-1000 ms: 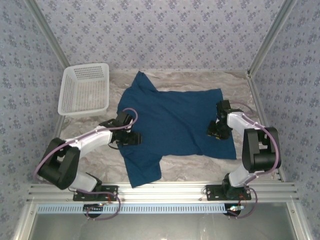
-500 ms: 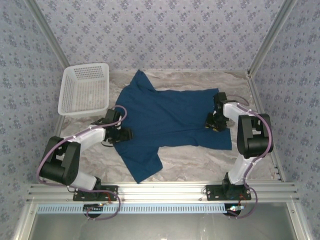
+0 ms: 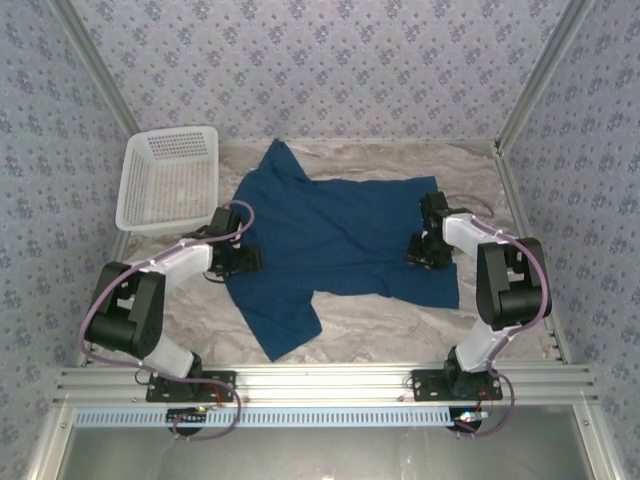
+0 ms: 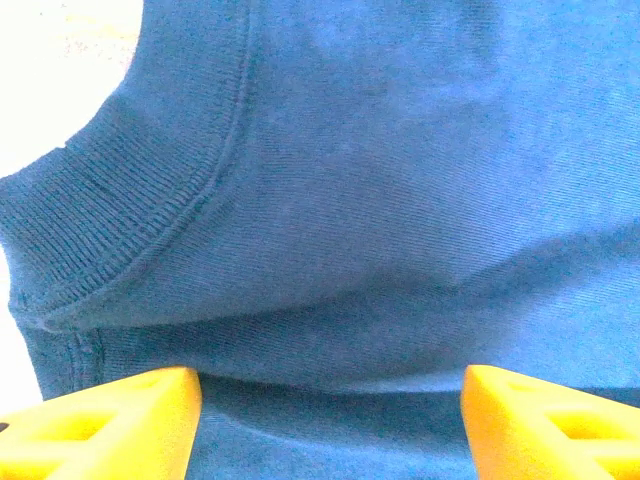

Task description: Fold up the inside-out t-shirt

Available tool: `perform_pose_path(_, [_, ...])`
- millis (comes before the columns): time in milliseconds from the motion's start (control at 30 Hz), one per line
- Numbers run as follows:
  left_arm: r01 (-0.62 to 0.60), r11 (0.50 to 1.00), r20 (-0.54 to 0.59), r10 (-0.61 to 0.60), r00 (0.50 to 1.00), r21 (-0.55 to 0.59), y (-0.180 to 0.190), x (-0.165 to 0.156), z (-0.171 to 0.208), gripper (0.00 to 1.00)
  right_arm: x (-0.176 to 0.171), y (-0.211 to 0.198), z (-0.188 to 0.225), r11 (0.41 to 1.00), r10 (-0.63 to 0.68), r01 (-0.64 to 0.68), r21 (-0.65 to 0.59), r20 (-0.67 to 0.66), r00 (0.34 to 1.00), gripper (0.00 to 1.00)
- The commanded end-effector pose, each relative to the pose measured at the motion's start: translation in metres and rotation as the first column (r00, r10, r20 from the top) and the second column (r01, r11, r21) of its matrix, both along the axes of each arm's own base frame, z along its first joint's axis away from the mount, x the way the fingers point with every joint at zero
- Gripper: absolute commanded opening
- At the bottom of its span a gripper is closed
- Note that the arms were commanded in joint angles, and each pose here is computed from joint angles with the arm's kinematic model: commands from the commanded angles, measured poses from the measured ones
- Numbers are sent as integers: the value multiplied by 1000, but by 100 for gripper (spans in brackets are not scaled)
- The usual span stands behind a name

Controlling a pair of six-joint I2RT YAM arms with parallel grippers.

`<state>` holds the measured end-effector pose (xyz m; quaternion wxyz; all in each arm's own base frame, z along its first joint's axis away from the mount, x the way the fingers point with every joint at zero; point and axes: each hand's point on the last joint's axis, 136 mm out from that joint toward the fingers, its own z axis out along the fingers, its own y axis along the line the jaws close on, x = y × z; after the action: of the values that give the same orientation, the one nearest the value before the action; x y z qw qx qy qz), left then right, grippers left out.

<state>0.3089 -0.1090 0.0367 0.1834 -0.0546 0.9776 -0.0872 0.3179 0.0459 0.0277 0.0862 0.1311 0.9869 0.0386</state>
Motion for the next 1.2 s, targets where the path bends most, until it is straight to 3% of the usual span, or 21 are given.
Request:
perform_pose_path(0, [80,997,77,-80,994,9,-22,-11,34,70,-11,2,23,1000,30,-29,-12,37,999,45])
perform_pose_path(133, [181,980,34,-178,983,-88,-63,-54,34,73,-27,17,22,998,40,-41,48,25,999,45])
perform_pose_path(300, [232,941,-134,-270,954,-246,-99,-115,15,73,-45,10,8,999,28,-27,32,-52,998,45])
perform_pose_path(500, [201,961,-299,-252,921,-190,-78,-155,-17,73,-46,-1,2,1000,6,-5,8,-83,997,45])
perform_pose_path(667, [150,983,-340,-179,923,-110,-46,-164,-25,73,-48,-2,2,1000,11,-10,6,-88,996,45])
perform_pose_path(967, [66,997,-284,-77,956,-48,-24,-155,-16,74,-66,-12,9,1000,4,-8,-30,-130,991,46])
perform_pose_path(1167, [91,991,-230,-112,967,-100,-34,-146,1,74,-63,-12,13,1000,4,-7,-28,-106,994,46])
